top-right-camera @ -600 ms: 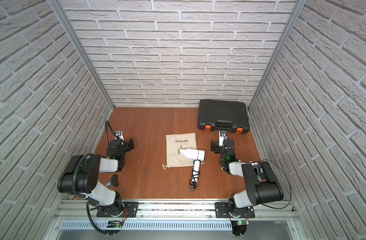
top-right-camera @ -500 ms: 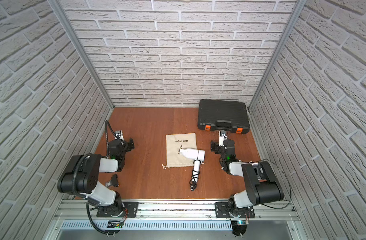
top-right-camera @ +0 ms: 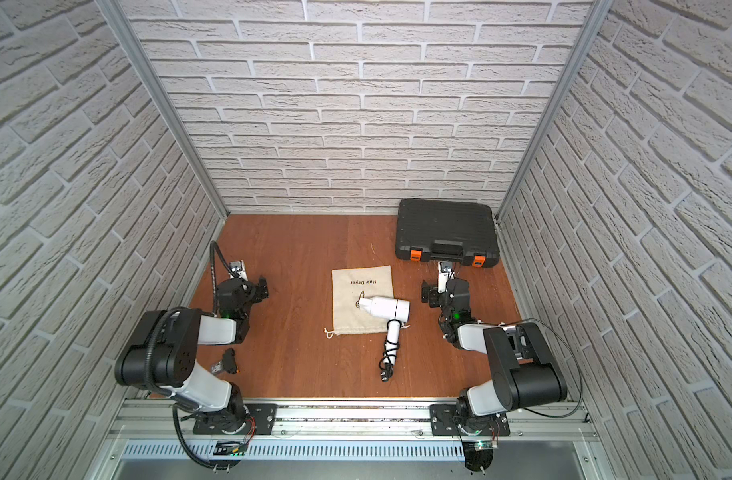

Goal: Pack away hair dryers
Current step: Move the hair dryer to the center of the board.

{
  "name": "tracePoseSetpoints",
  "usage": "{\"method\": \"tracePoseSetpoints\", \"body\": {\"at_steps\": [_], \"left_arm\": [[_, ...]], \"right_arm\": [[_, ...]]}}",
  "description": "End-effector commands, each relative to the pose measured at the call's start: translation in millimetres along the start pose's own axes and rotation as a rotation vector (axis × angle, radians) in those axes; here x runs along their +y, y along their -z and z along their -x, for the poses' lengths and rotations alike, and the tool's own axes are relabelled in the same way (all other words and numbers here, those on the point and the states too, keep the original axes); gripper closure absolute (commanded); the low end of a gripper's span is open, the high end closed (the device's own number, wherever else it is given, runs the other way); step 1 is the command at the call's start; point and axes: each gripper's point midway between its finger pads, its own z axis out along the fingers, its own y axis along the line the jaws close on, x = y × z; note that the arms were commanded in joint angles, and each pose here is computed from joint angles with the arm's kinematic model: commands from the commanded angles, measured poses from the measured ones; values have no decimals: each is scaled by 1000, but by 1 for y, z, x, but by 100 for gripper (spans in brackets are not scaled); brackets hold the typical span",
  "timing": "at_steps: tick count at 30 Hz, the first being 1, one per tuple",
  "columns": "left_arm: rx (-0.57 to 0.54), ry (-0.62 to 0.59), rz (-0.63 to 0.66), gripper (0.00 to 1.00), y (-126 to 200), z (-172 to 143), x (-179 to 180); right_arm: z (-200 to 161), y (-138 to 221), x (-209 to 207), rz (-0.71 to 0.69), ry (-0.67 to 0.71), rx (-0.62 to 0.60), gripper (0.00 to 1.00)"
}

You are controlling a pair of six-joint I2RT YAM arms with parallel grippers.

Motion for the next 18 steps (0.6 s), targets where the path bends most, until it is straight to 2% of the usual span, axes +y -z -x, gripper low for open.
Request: {"method": "tracePoseSetpoints", "body": {"at_steps": [1, 16, 18], "left_arm": [[-52, 22, 5, 2, 1, 13, 2], [-50, 23, 4, 2, 1, 12, 2], [-50, 22, 3, 2, 1, 12, 2]], "right_arm": [[17, -2, -1, -1, -1, -49, 0], [17, -1, -1, 0, -2, -53, 0], [21, -1, -2, -8, -4, -48, 3]]}}
